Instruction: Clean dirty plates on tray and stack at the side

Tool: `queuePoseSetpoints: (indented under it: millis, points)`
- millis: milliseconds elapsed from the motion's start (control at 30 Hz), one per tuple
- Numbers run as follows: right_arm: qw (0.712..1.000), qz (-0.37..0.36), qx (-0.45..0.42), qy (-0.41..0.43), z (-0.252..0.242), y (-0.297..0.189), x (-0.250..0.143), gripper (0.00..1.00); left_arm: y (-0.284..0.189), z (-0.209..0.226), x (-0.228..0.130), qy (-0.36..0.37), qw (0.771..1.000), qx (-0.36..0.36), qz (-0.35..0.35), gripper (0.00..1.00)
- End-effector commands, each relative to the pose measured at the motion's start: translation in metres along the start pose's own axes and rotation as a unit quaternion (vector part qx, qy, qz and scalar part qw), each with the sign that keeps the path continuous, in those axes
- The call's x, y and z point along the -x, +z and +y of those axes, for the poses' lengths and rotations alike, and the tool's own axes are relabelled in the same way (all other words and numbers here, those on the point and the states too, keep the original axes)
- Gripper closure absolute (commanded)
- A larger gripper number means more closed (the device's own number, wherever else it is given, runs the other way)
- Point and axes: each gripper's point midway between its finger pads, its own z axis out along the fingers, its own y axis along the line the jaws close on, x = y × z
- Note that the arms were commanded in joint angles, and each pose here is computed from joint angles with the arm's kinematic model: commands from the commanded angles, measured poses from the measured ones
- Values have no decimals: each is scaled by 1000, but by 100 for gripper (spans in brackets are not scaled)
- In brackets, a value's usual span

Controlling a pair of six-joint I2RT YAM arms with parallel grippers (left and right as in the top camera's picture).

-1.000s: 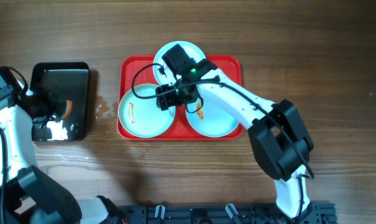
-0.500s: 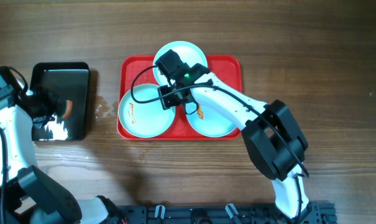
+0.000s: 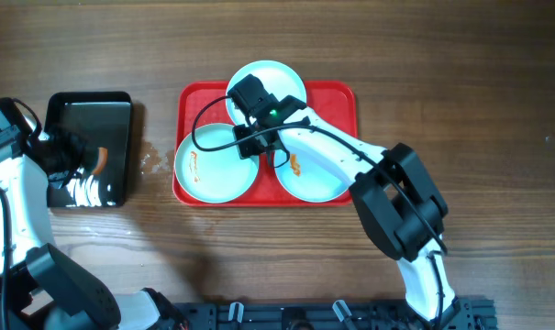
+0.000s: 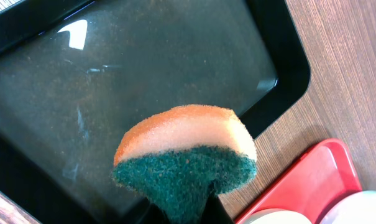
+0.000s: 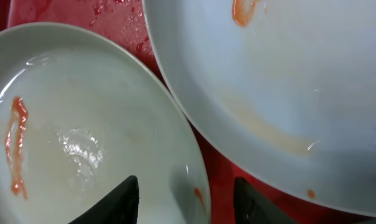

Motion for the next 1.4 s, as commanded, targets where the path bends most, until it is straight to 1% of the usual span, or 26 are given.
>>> queuePoseSetpoints:
  millis: [0, 200, 267, 367, 433, 500, 667, 733, 800, 933, 1000, 1233, 1367]
  points:
    - [1000, -1, 2, 0, 1, 8, 1, 53, 0, -4, 1, -5, 1000, -10, 3, 96]
    - [1000, -5, -6, -1, -2, 12, 2, 57, 0, -4, 1, -5, 1000, -10, 3, 96]
    - [1000, -7, -6, -1, -2, 14, 3, 60, 0, -4, 0, -5, 1000, -9, 4, 96]
    - [1000, -11, -5, -1, -2, 15, 5, 66, 0, -4, 0, -5, 1000, -9, 4, 96]
    - [1000, -13, -4, -1, -1, 15, 6, 73, 0, -4, 0, -5, 1000, -9, 4, 96]
    - [1000, -14, -4, -1, -1, 15, 6, 76, 0, -6, -1, -5, 1000, -16, 7, 96]
    - [1000, -12, -4, -2, -1, 15, 5, 76, 0, -11, -3, -5, 999, -31, 15, 96]
    - [1000, -11, -5, -2, -2, 15, 5, 71, 0, -11, -3, -5, 999, -31, 15, 96]
    - [1000, -10, -5, -2, -2, 15, 4, 68, 0, -11, -4, -5, 999, -31, 16, 96]
    - [1000, -9, -12, -2, -5, 17, 3, 68, 0, -11, -4, -5, 999, -31, 16, 96]
    - [1000, -5, -13, -1, -6, 20, 1, 69, -1, -12, -5, -5, 999, -32, 19, 96]
    - [1000, 0, -15, 2, -7, 22, -2, 85, -2, -30, -18, 7, 996, -76, 48, 96]
    - [1000, 3, -16, 1, -8, 22, -3, 86, -3, -49, -34, 35, 991, -106, 75, 96]
